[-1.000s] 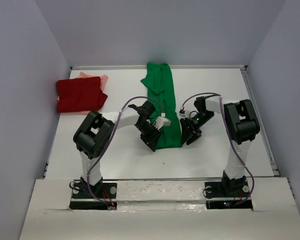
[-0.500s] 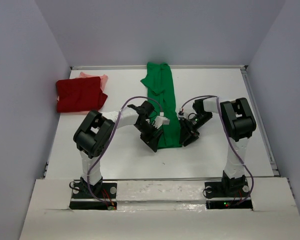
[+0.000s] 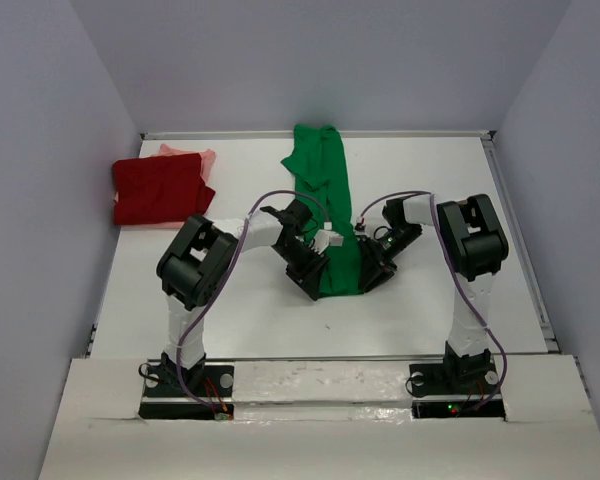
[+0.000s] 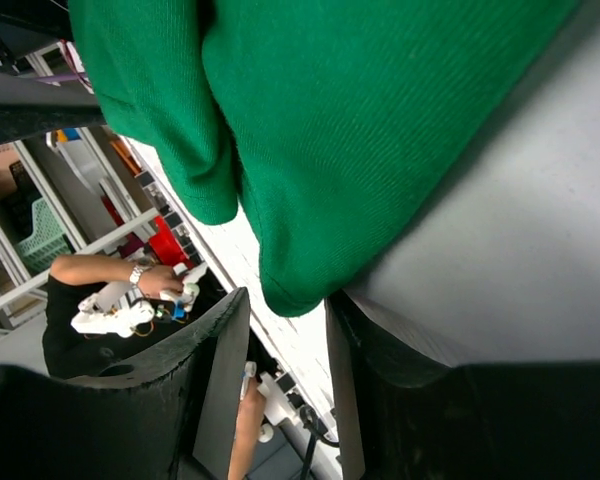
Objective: Fold and stack the t-shirts
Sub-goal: Grab the bottom of the folded rectangular tshirt with both arms
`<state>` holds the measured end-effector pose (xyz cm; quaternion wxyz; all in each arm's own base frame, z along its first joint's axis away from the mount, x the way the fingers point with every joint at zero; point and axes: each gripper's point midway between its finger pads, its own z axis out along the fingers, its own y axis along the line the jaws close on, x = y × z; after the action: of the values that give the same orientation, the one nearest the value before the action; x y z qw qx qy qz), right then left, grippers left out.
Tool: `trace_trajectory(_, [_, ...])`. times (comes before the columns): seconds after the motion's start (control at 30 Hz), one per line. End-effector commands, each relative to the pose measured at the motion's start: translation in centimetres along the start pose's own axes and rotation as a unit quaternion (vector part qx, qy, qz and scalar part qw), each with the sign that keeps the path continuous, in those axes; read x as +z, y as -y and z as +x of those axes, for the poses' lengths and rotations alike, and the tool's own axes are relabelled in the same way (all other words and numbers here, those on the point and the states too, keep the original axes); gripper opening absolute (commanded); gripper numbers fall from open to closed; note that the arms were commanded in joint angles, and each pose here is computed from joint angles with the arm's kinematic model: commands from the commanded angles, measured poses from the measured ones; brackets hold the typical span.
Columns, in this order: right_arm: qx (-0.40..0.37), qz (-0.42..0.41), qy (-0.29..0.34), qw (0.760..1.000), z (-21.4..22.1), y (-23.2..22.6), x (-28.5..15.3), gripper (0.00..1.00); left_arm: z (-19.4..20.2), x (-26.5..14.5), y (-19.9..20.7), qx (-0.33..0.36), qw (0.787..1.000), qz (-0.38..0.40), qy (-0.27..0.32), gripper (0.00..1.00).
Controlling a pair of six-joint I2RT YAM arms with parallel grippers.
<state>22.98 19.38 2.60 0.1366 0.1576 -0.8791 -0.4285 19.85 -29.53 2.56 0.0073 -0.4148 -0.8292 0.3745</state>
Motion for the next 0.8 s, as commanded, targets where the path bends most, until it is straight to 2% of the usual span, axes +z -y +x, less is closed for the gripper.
trace_trajectory(0.0, [-0.043,0.031,0.016,0.998,-1.80,1.59,0.41,0.41,-1.14,-0.02,0.17,0.013,1.000,0.006,0.009,0.44])
trace_trajectory(0.17, [-0.045,0.032,0.013,0.998,-1.76,1.50,0.67,0.34,-1.36,-0.15,0.34,0.017,1.000,0.005,0.013,0.44])
trace_trajectory(0.3, [-0.045,0.032,0.013,0.998,-1.89,1.49,0.67,0.17,-1.22,-0.21,0.28,0.017,1.000,-0.001,0.013,0.40])
trace_trajectory(0.4, [-0.043,0.032,0.013,0.998,-1.87,1.53,0.70,0.00,-1.22,-0.23,0.14,0.017,1.000,-0.006,0.013,0.25])
trace_trajectory(0.47, [-0.042,0.033,0.012,0.999,-1.83,1.53,0.69,0.00,-1.35,-0.23,0.00,0.017,1.000,-0.009,0.014,0.10])
trace_trajectory(0.53, [-0.042,0.034,0.013,0.998,-1.80,1.50,0.65,0.00,-1.32,-0.17,-0.10,0.015,1.000,-0.010,0.012,0.00])
trace_trajectory(0.77, [-0.042,0.039,0.013,0.998,-1.61,1.50,0.54,0.00,-1.58,-0.43,0.09,0.022,1.000,-0.015,0.015,0.00])
